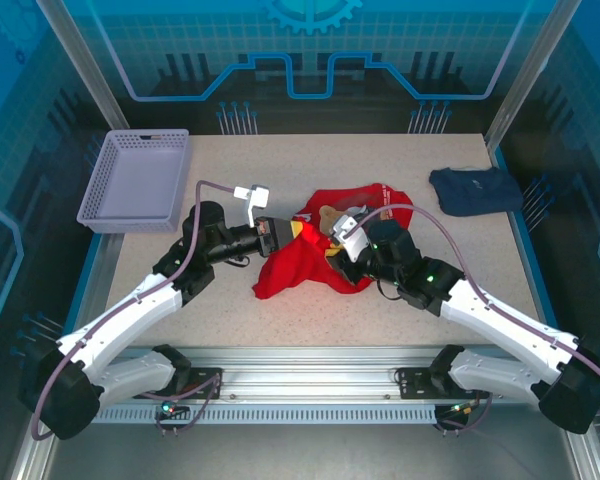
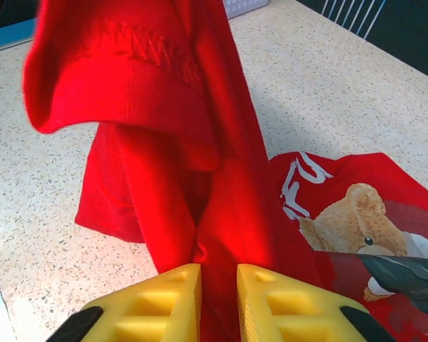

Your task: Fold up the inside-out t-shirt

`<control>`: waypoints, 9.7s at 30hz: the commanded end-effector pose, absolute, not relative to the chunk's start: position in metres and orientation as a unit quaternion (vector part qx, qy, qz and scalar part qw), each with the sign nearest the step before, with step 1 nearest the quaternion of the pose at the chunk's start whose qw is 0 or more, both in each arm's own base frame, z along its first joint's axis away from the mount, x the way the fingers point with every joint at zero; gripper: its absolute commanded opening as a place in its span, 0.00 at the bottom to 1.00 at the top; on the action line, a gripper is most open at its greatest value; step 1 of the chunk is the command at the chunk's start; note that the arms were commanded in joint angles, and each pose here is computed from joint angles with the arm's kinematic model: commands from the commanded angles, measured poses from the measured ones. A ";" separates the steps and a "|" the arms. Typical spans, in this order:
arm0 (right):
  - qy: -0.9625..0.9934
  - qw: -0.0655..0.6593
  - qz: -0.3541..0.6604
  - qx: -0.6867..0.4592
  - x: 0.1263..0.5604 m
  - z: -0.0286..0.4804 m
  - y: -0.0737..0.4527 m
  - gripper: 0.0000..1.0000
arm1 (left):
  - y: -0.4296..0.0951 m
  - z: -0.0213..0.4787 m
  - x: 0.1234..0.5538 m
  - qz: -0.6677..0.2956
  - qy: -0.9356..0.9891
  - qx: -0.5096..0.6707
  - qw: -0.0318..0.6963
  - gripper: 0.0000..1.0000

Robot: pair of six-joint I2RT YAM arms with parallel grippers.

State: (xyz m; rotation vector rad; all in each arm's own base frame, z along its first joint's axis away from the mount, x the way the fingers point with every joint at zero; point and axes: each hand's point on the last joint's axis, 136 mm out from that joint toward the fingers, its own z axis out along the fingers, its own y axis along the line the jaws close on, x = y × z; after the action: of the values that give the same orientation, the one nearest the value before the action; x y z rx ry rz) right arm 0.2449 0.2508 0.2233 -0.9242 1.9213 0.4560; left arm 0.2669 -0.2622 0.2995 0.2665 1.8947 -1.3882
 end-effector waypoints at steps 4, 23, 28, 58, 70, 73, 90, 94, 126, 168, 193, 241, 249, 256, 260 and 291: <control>0.776 0.459 0.194 -0.386 0.242 0.228 0.258 0.20 | -0.263 0.306 0.264 -0.549 0.734 0.119 0.381 0.00; 0.774 0.462 0.200 -0.386 0.245 0.231 0.262 0.00 | -0.261 0.304 0.266 -0.543 0.737 0.113 0.385 0.00; 0.750 0.474 0.256 -0.385 0.224 0.249 0.257 0.00 | -0.247 0.289 0.281 -0.502 0.766 0.066 0.397 0.00; 0.768 0.468 0.338 -0.278 0.248 0.245 0.222 0.00 | -0.210 0.192 0.284 -0.482 0.820 -0.028 0.305 0.13; 0.801 0.398 0.327 -0.305 0.253 0.213 0.246 0.00 | -0.198 0.123 0.278 -0.394 0.862 -0.016 0.318 0.30; 0.810 0.391 0.312 -0.306 0.255 0.212 0.243 0.00 | -0.208 0.122 0.277 -0.355 0.867 0.033 0.349 0.39; 0.936 0.307 0.106 -0.136 0.261 0.143 0.139 0.00 | -0.306 0.095 0.284 -0.370 0.875 0.157 0.268 0.45; 0.937 0.308 0.103 -0.127 0.268 0.144 0.135 0.00 | -0.310 0.082 0.289 -0.332 0.889 0.183 0.256 0.47; 0.931 0.319 0.115 -0.133 0.273 0.145 0.137 0.00 | -0.336 0.107 0.315 -0.428 0.857 0.158 0.240 0.67; 0.851 0.446 0.199 -0.191 0.265 0.203 0.160 0.00 | -0.252 0.144 0.317 -0.427 0.857 0.054 0.284 0.00; 0.695 0.474 0.336 -0.424 0.203 0.265 0.299 0.00 | -0.127 0.325 0.312 -0.278 0.801 -0.024 0.530 0.00; 0.976 0.188 0.080 -0.080 0.496 0.020 0.192 0.67 | -0.263 0.021 0.446 -0.289 0.941 -0.021 0.176 0.53; 0.977 0.158 0.122 -0.073 0.502 -0.006 0.210 0.27 | -0.266 0.023 0.443 -0.318 0.929 -0.024 0.186 0.18; 0.947 0.269 0.151 -0.089 0.533 0.077 0.214 0.00 | -0.245 0.092 0.475 -0.334 0.900 -0.027 0.280 0.00; 0.914 0.356 0.168 -0.100 0.542 0.163 0.212 0.00 | -0.223 0.169 0.491 -0.329 0.868 -0.015 0.372 0.00; 0.934 0.332 0.118 -0.052 0.334 0.102 0.148 0.54 | -0.258 0.123 0.285 -0.220 0.889 0.121 0.384 0.67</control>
State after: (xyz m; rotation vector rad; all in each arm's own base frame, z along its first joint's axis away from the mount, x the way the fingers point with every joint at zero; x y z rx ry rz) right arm 0.3195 0.1412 0.0923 -0.1389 2.4755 0.3230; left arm 0.2712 -0.2597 0.1302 0.4362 2.1857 -0.6060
